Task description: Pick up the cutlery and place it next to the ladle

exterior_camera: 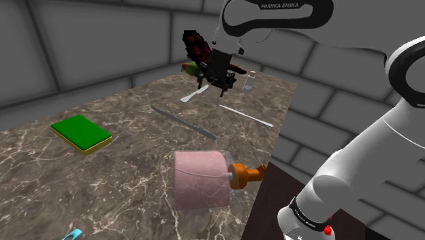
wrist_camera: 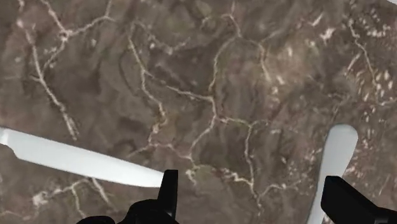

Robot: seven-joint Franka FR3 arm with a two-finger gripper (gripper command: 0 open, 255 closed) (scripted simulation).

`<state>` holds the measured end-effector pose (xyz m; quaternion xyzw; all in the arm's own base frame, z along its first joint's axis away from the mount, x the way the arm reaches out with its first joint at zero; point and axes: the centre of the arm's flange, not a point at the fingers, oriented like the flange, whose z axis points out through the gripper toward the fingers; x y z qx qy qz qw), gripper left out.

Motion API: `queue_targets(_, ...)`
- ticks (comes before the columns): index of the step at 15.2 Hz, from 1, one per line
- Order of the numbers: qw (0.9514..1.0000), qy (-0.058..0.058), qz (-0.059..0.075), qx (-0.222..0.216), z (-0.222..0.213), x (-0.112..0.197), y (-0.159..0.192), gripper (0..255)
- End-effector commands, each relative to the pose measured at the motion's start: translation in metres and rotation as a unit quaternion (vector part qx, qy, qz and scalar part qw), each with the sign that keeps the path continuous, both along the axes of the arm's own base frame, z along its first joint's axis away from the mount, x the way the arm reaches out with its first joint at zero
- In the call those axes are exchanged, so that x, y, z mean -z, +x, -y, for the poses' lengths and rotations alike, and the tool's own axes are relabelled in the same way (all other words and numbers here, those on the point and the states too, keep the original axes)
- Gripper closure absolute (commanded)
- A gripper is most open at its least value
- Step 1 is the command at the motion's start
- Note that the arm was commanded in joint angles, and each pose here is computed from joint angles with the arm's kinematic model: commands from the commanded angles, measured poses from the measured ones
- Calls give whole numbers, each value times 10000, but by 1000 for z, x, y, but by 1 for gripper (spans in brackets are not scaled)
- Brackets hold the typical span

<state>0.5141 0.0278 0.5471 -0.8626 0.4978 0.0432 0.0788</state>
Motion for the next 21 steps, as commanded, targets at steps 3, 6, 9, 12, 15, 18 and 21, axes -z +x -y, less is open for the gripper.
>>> queue_targets(3,9944,172,29,1038,20,4,47,0)
queue_targets(6,9835,294,50,1786,40,8,77,0)
queue_targets(9,9820,307,52,1864,40,19,81,0)
queue_targets(12,9820,307,52,1864,36,34,82,0)
queue_targets(15,9820,307,52,1864,33,47,83,0)
queue_targets(18,9820,307,52,1864,33,47,83,0)
queue_targets(21,9820,307,52,1864,33,47,83,0)
